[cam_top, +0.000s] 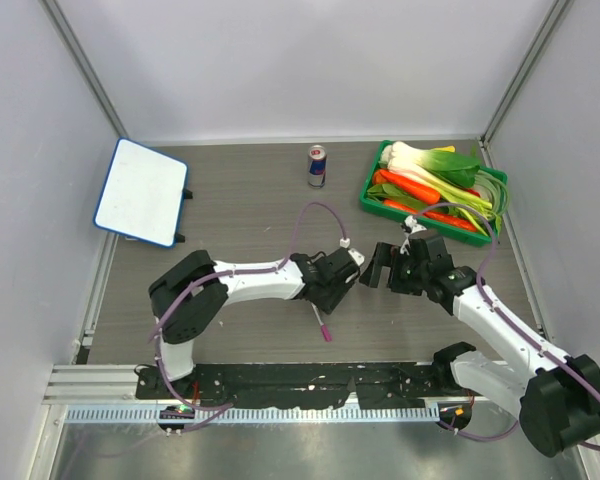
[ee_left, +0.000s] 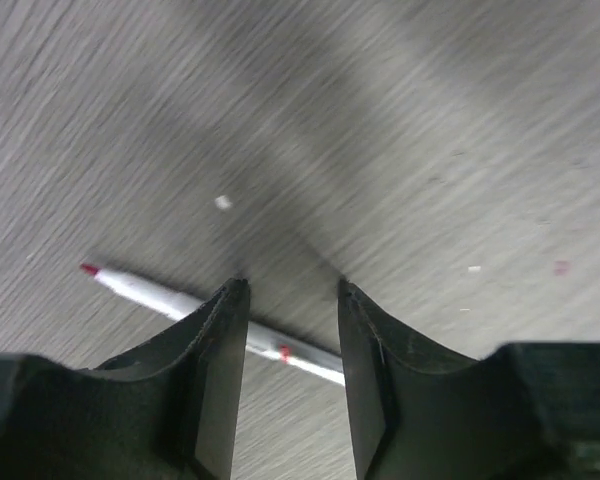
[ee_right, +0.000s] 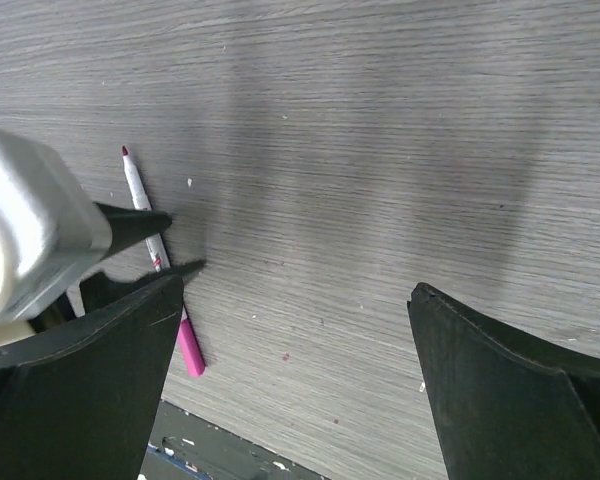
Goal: Write a sentence on the whiteboard
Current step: Pick up the whiteboard marker at the center of the board.
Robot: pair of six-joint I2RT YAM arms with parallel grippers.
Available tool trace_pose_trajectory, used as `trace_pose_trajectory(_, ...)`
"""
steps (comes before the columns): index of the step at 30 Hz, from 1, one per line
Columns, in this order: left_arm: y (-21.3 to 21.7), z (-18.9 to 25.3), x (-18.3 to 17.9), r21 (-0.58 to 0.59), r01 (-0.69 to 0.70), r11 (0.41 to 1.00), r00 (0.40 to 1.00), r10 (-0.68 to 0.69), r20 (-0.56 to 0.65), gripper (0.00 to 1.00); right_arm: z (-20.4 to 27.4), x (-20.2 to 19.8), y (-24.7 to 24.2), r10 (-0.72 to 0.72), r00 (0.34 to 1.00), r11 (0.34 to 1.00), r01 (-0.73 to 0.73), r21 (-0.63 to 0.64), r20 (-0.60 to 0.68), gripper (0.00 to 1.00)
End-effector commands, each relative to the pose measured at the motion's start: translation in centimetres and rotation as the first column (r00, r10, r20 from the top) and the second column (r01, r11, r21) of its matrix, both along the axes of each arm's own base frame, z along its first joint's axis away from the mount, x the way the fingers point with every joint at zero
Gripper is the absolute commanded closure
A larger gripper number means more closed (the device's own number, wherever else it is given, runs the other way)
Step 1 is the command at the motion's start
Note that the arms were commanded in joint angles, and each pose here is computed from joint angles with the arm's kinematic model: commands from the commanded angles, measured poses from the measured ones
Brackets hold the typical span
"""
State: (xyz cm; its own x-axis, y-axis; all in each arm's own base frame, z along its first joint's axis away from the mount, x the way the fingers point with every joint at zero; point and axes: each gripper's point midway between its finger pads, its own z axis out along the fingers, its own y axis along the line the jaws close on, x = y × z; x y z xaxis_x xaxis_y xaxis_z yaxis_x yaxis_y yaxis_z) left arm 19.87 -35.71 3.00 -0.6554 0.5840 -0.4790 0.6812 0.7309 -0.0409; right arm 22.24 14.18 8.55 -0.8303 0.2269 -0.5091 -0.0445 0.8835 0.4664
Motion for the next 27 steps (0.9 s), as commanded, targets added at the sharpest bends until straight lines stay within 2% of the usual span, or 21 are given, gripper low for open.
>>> trace_pose_trajectory(1, 3.2, -0.6, 1.9, 0.107, -0.087, 0.990, 0.993, 0.078, 0.089, 0.57, 0.5, 0.2, 0.7, 0.039, 0.999, 0.999, -0.040, 0.027, 0.016, 0.01)
trace_pose_trajectory(6, 7.0, -1.4, 2.6, 0.125, -0.232, 0.965, 0.971, 0.221, 0.096, 0.69, 0.0, 0.2, 0.8, 0.041, 0.999, 0.999, -0.041, 0.029, 0.007, 0.01)
trace_pose_trajectory(11, 11.5, -1.7, 1.9, 0.071, -0.395, 0.916, 0.919, 0.395, 0.018, 0.71, -0.4, 0.1, 1.0, 0.058, 0.998, 0.998, -0.058, 0.033, -0.010, 0.01)
trace_pose_trajectory(16, 12.0, -2.2, -0.4, 0.048, -0.440, 0.897, 0.893, 0.442, -0.081, 0.74, -0.7, 0.1, 1.2, 0.069, 0.997, 0.997, -0.068, 0.035, -0.022, 0.01)
trace_pose_trajectory(21, 10.7, -3.1, -3.0, -0.046, -0.455, 0.889, 0.875, 0.437, -0.210, 0.72, -0.8, 0.0, 1.3, 0.072, 0.997, 0.997, -0.071, 0.038, -0.025, 0.01)
trace_pose_trajectory(27, 9.7, -3.0, -5.3, -0.085, -0.456, 0.886, 0.873, 0.427, -0.234, 0.71, -0.8, 0.0, 1.3, 0.076, 0.997, 0.996, -0.075, 0.040, -0.025, 0.01)
